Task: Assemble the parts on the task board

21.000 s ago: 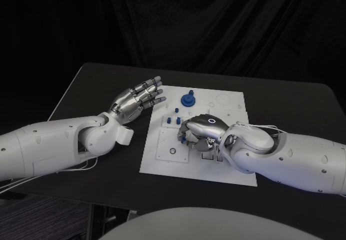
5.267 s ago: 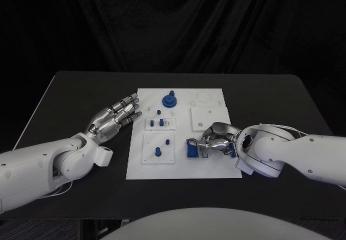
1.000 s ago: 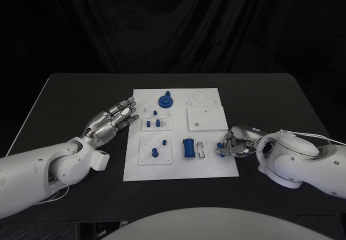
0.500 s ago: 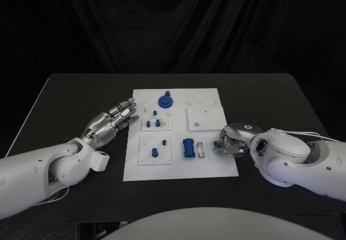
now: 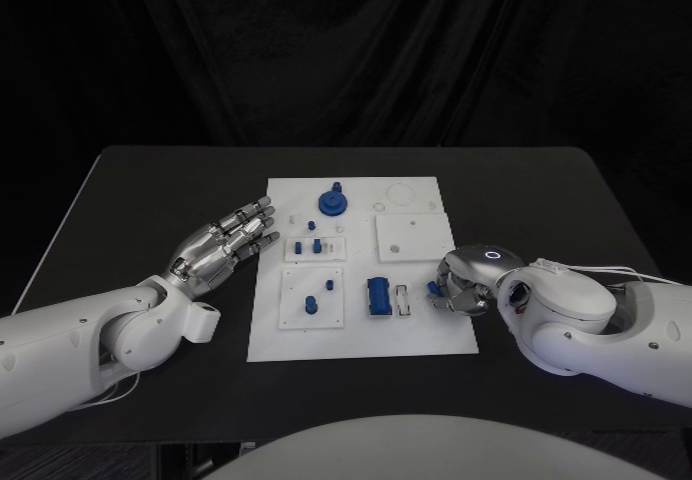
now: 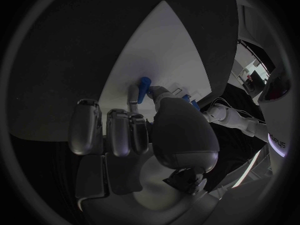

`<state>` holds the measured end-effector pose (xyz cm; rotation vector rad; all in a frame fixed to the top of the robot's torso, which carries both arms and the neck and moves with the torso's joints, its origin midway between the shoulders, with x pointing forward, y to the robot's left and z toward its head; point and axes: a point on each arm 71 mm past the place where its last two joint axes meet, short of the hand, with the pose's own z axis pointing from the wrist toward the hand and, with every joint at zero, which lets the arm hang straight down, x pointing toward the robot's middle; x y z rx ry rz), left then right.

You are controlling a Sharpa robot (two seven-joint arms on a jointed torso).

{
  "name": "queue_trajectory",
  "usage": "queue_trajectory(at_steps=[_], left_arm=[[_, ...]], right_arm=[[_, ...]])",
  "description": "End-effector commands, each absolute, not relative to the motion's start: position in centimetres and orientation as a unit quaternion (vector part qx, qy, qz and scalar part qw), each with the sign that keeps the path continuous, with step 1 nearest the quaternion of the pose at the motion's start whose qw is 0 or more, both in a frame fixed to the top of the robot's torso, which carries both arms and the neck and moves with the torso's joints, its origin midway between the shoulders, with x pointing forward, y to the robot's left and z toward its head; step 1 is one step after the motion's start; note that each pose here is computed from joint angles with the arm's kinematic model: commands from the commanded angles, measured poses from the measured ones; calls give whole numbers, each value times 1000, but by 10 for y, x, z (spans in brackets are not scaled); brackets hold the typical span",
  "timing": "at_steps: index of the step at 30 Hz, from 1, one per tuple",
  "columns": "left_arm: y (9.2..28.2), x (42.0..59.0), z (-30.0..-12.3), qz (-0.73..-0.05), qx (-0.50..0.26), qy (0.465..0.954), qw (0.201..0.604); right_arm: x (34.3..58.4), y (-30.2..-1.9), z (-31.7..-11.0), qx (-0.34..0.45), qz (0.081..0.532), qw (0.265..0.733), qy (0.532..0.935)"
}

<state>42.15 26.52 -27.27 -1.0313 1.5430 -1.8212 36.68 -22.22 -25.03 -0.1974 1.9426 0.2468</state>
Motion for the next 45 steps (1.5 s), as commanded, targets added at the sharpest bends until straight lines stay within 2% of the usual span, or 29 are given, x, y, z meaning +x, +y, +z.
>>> queue_trajectory(at_steps=[1,18,29,45], left_arm=[[265,421,-267,-704,-368,541,276],[267,419,-268,-702,-370,542,277],[266,419,-268,-702,-370,543,276],[264,420,-269,-703,-369,543,274]], right_arm=[[360,-231,-267,-60,97,523,845],[348,-232,-258,156,245,461,839],[351,-228,-256,195,267,434,838],[359,-220,-260,177,256,438,843]])
